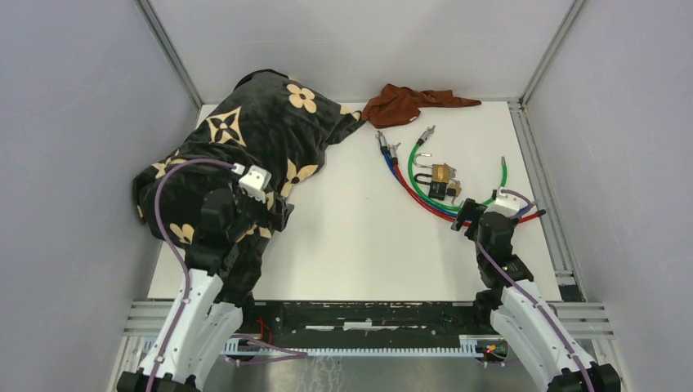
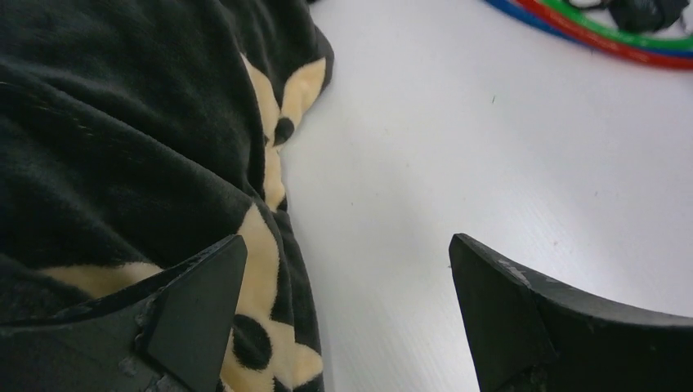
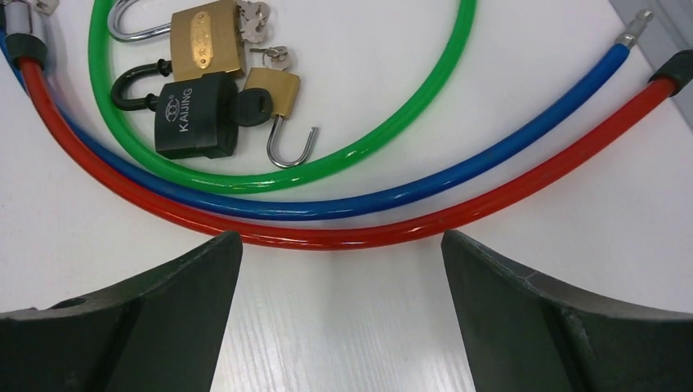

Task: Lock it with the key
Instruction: Pick up the lock from the center of the board.

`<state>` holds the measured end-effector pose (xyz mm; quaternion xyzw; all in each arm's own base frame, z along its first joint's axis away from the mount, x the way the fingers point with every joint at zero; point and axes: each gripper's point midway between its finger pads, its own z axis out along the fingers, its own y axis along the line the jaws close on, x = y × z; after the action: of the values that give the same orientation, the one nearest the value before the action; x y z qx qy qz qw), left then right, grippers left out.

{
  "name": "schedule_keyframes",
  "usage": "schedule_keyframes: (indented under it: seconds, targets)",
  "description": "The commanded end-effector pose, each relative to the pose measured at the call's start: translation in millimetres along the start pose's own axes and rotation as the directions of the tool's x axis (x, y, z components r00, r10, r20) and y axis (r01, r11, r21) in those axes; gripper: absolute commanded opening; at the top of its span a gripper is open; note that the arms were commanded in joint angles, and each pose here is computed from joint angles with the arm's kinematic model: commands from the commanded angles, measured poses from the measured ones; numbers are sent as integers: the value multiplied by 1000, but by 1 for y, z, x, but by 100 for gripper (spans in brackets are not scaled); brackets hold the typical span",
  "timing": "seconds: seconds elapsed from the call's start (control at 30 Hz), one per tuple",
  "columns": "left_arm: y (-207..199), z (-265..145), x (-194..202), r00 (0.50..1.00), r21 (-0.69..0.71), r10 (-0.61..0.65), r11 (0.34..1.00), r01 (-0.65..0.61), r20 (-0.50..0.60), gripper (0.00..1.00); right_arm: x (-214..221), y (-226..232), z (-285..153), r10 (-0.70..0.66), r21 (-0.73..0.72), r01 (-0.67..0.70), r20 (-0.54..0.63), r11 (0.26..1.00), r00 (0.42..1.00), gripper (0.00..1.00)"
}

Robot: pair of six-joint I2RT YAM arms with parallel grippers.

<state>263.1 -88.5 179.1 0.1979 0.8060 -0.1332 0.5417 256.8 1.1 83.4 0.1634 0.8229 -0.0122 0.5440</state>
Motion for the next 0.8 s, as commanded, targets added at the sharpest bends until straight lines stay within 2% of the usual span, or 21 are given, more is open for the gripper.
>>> schedule_keyframes:
  seconds: [0.0,0.03,0.13,0.27,0.3,0.37,0.53,0.67,0.77]
  targets:
    - [9,-7,-41,956,-68,-156,982,177,247,100,-34,-5,-2,-15,50,10,98,999,995,98]
    - [13,-6,-45,945,-85,-183,973,213,272,100,-42,-3,-4,-5,43,0,120,999,993,98]
    - [7,-3,-57,899,-17,-276,954,299,339,100,-67,-2,-11,20,31,-28,223,999,975,98]
    - [7,-2,-57,794,38,-449,878,477,411,100,-89,27,-21,-107,-126,159,342,979,933,98]
    - [11,0,-51,768,29,-485,852,522,418,100,-94,25,-21,-121,-104,163,326,981,938,98]
    - [21,3,-38,717,-4,-537,799,601,444,100,-95,19,-18,-212,-40,224,201,974,956,98]
    - [32,5,-17,693,-50,-536,773,632,483,100,-109,47,-4,-360,-117,348,-101,930,928,98]
    - [36,4,-11,689,-69,-530,766,639,494,100,-118,66,29,-390,-140,370,-173,919,904,93]
    - [30,5,-8,686,-43,-544,768,639,484,100,-117,94,61,-444,-239,397,-192,886,875,86]
